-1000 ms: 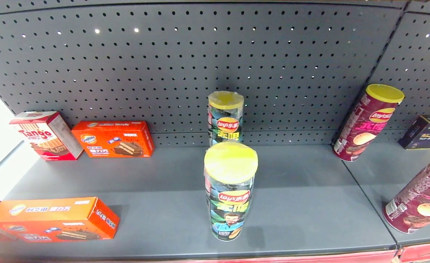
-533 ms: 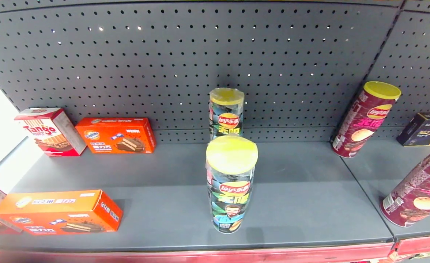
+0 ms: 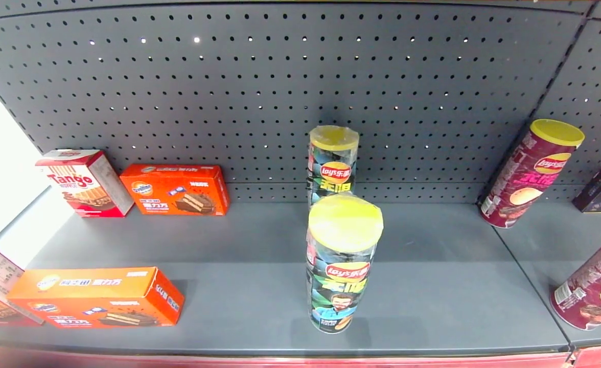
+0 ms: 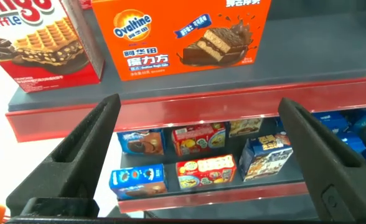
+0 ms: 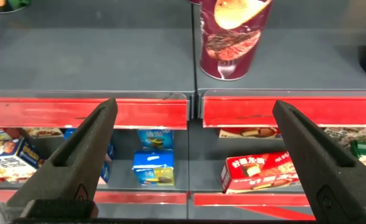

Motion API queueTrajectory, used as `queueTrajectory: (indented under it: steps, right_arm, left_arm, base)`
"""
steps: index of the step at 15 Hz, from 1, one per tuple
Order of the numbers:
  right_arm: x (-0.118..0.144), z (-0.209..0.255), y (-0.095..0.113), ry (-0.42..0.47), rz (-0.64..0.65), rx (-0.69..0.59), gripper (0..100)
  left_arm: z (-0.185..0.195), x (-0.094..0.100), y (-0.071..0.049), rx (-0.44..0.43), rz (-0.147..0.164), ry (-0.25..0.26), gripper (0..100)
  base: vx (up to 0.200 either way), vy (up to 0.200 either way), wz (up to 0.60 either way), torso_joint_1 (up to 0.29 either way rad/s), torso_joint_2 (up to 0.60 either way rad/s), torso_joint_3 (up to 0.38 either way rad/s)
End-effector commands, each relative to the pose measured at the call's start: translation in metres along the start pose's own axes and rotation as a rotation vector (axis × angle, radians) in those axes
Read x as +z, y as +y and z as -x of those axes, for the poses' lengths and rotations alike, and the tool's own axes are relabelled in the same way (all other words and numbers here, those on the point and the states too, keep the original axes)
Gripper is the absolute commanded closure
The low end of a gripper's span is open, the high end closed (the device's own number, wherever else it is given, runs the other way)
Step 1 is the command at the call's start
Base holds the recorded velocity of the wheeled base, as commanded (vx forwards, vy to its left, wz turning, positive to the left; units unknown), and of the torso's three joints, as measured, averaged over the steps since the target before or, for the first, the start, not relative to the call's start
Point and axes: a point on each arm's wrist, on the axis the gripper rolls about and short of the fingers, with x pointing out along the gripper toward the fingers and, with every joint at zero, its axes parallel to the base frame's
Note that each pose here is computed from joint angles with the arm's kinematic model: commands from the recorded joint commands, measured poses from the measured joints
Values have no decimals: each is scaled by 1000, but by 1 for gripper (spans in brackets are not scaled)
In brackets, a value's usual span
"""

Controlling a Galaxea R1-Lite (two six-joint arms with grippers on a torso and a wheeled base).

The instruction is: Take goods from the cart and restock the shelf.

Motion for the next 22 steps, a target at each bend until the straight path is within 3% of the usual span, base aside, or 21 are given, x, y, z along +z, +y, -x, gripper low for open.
queueTrajectory:
  steps: [1,22]
  right_arm:
    - [0,0,0,2,0,1,0]
    - [0,0,0,2,0,-1,0]
  left_arm:
    - [0,0,0,1,0,2,0]
    - [0,0,0,1,3,2,0]
  base:
    - [0,0,0,0,0,0]
    - [-10,0,0,0,0,0]
